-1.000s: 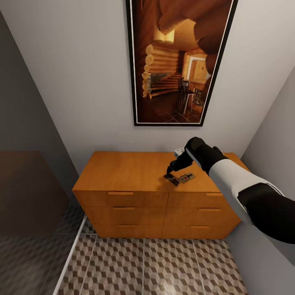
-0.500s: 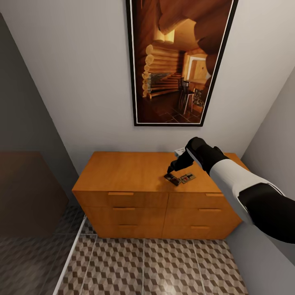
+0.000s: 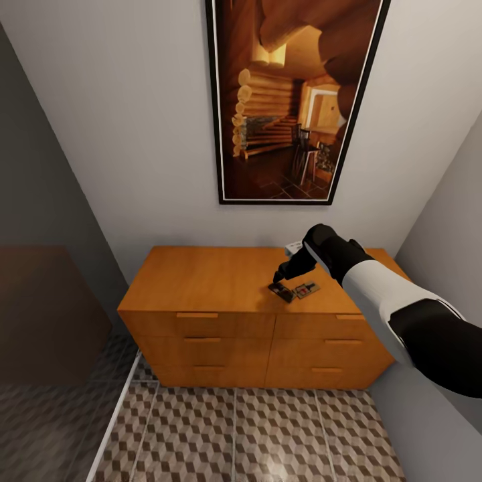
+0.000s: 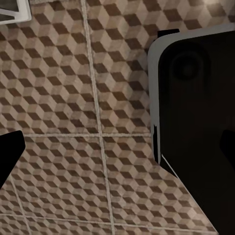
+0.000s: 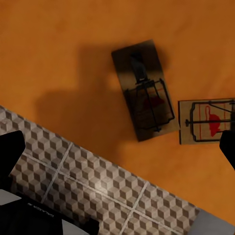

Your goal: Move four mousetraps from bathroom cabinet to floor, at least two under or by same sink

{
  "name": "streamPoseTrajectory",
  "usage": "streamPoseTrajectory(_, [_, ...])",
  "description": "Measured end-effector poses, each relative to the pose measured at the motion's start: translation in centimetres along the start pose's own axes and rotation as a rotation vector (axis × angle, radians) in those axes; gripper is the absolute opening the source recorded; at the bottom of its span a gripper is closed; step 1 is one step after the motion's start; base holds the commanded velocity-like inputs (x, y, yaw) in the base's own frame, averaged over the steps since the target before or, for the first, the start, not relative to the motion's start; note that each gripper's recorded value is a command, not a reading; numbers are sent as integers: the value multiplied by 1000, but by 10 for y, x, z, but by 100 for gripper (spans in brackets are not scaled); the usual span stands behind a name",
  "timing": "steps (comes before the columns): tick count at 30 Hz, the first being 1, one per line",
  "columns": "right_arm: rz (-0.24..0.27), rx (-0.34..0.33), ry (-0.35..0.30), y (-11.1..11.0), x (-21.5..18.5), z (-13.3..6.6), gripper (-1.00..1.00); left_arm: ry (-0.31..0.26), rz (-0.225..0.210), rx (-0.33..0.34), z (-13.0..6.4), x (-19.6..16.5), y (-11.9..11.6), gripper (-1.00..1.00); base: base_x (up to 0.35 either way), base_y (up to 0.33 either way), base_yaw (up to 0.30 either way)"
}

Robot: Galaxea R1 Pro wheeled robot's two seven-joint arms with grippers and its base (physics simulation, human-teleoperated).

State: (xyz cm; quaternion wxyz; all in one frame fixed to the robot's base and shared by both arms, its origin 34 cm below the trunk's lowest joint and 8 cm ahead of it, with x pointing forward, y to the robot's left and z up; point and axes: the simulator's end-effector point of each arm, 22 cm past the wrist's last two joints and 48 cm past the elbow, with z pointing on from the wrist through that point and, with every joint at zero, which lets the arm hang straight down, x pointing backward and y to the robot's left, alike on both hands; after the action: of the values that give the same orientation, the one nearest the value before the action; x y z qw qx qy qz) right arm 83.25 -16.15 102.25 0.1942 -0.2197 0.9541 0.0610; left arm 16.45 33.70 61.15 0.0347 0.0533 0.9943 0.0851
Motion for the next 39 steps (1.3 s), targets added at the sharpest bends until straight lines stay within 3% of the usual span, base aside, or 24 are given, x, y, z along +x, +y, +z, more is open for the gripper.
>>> streamPoseTrajectory(39, [9,-23,57,-1,18,41,100,61,10,7,1,24,-3,100,0,0,0])
